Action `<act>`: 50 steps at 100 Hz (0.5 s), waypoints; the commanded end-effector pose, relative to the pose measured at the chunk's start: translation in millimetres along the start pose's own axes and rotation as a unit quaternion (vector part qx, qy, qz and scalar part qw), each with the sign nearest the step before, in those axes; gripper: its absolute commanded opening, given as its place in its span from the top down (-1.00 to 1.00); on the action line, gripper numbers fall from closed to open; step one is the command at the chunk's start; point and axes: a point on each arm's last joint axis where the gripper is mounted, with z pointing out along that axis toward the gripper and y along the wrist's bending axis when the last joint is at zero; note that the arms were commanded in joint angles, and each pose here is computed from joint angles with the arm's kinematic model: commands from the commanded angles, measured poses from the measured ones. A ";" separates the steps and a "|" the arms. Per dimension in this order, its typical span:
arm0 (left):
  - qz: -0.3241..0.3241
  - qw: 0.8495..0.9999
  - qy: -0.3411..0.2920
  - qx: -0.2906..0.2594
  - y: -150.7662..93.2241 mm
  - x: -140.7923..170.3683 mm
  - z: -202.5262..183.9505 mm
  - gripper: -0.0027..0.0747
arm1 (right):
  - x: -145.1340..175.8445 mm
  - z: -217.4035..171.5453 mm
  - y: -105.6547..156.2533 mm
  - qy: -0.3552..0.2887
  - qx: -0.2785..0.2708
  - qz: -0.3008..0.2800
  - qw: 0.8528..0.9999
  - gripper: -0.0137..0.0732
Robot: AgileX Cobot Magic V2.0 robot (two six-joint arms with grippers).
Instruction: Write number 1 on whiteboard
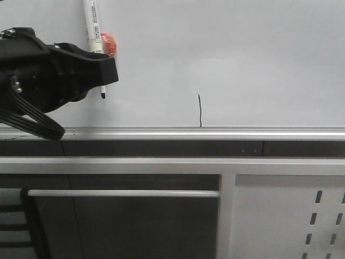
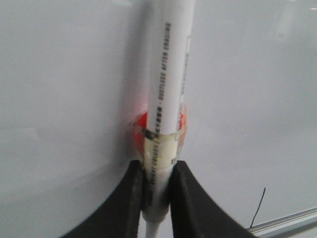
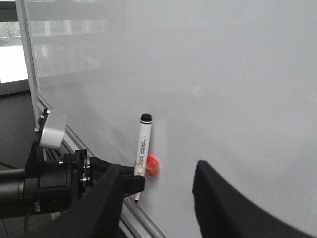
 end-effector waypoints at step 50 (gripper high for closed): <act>0.003 0.998 -0.057 0.023 -6.0 -17.8 2.5 0.97 | -14.7 -5.1 -7.5 -0.036 0.032 -0.004 0.999 0.01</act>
